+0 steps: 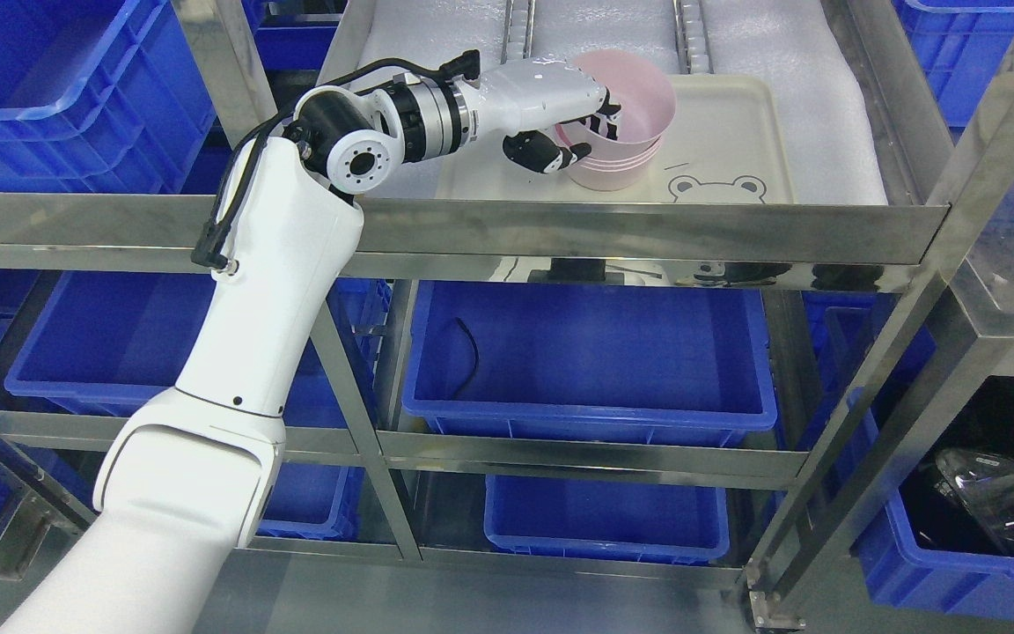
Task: Stack pink IKEA bowl on shelf middle layer
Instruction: 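Lower the pink bowl onto the stack and open the left hand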
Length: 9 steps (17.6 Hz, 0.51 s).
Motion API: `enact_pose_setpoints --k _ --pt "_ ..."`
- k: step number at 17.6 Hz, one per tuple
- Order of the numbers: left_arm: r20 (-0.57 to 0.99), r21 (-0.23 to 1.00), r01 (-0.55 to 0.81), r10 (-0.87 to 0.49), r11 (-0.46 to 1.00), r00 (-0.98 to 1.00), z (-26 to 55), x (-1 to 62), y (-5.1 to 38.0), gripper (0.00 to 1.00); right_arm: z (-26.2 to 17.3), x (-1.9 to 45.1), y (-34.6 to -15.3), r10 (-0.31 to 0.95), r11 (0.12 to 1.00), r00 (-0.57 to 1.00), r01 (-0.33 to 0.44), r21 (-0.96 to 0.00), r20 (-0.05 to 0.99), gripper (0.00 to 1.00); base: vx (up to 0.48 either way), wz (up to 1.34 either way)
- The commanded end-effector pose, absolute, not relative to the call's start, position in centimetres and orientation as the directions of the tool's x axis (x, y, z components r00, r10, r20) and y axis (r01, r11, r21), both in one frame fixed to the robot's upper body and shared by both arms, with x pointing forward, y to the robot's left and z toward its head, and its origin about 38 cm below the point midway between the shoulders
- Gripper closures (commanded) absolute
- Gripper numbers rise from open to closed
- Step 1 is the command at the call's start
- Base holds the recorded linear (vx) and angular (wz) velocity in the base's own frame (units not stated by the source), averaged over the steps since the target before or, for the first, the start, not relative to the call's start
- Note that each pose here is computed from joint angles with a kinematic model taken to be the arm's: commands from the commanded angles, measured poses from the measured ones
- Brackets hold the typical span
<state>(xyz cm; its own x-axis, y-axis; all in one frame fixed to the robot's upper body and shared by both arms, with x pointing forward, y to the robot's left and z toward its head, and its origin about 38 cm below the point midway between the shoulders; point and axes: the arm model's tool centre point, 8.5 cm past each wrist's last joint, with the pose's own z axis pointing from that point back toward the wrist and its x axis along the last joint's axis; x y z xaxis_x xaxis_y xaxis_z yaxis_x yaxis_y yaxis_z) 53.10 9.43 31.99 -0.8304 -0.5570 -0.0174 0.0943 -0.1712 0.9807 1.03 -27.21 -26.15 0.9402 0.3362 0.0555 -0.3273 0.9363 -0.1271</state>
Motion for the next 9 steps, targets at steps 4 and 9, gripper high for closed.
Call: enact_pose_setpoints --k 4,9 --pt "-0.116 0.978 0.015 -0.605 -0.206 -0.788 34.8 53.4 11.4 0.42 -26.1 0.6 -28.2 0.337 0.934 0.94 -0.327 -0.142 0.052 0.0 0.0 0.0" --pt "-0.081 0.986 0.031 -0.641 -0.162 -0.763 35.8 54.3 13.0 0.39 -26.1 0.6 -28.2 0.337 0.934 0.94 -0.327 -0.142 0.052 0.0 0.0 0.0"
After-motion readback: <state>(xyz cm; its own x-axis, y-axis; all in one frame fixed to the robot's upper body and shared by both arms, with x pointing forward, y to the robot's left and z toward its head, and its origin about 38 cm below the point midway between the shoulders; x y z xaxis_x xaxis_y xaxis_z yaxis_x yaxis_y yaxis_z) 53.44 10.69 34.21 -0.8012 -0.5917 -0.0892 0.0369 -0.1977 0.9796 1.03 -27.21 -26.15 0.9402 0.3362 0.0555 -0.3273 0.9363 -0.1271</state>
